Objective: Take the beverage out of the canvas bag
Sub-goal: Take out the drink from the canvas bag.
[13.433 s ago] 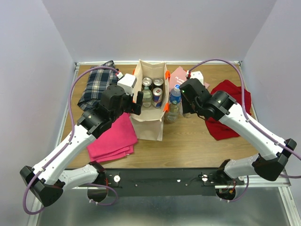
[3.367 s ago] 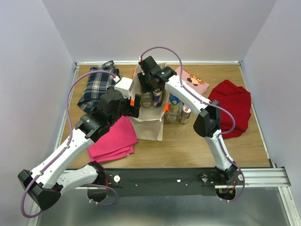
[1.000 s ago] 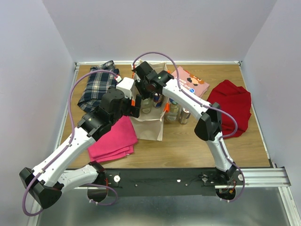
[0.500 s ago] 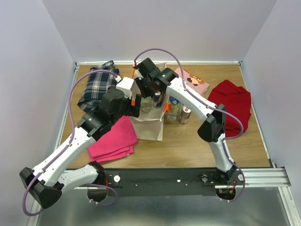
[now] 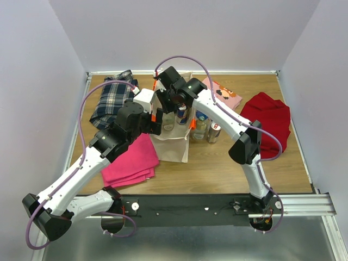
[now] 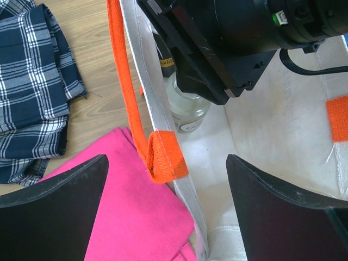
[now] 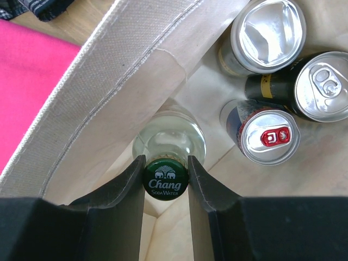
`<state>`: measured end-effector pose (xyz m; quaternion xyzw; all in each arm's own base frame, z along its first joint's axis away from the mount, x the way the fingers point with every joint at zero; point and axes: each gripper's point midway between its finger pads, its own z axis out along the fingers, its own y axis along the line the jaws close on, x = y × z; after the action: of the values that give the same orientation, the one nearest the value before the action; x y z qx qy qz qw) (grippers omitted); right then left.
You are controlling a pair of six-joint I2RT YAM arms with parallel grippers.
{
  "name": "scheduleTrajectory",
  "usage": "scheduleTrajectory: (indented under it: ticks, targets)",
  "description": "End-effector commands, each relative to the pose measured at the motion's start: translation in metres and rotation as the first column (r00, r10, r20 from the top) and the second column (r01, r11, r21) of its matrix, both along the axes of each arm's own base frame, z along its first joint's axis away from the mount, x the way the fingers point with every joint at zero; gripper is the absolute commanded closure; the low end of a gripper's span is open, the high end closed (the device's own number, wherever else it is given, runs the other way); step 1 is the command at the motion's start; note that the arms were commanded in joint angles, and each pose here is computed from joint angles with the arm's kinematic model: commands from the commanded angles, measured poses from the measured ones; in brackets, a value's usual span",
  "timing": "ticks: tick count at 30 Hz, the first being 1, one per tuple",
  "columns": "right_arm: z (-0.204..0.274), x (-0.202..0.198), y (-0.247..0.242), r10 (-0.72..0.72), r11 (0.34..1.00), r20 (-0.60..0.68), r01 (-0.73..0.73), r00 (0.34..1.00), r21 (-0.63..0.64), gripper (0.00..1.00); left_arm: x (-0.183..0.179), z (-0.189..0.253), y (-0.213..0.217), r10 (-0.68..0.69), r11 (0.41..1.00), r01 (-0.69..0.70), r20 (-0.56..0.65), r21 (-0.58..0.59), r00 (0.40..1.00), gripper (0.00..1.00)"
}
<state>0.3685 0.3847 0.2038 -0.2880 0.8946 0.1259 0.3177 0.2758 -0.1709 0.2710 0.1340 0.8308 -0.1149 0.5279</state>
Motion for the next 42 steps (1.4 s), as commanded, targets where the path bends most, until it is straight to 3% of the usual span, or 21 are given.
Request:
scheduleTrajectory:
  ticks: [1, 12, 42]
  targets:
    - [0.071, -0.011, 0.011, 0.028, 0.986, 0.094, -0.043, 0.995, 0.162, 0.99, 0.002, 0.016, 0.008, 0.047, 0.999, -0.046, 0.024, -0.022, 0.999, 0.01]
    - [0.071, -0.016, 0.004, 0.040, 0.987, 0.107, -0.056, 0.993, 0.151, 0.99, 0.003, 0.032, 0.001, 0.061, 0.994, -0.060, 0.006, -0.090, 0.998, 0.01]
    - [0.107, -0.035, -0.020, 0.042, 0.980, 0.167, -0.074, 0.985, 0.187, 0.99, 0.014, 0.048, 0.002, 0.113, 0.989, -0.111, 0.018, -0.095, 0.993, 0.01]
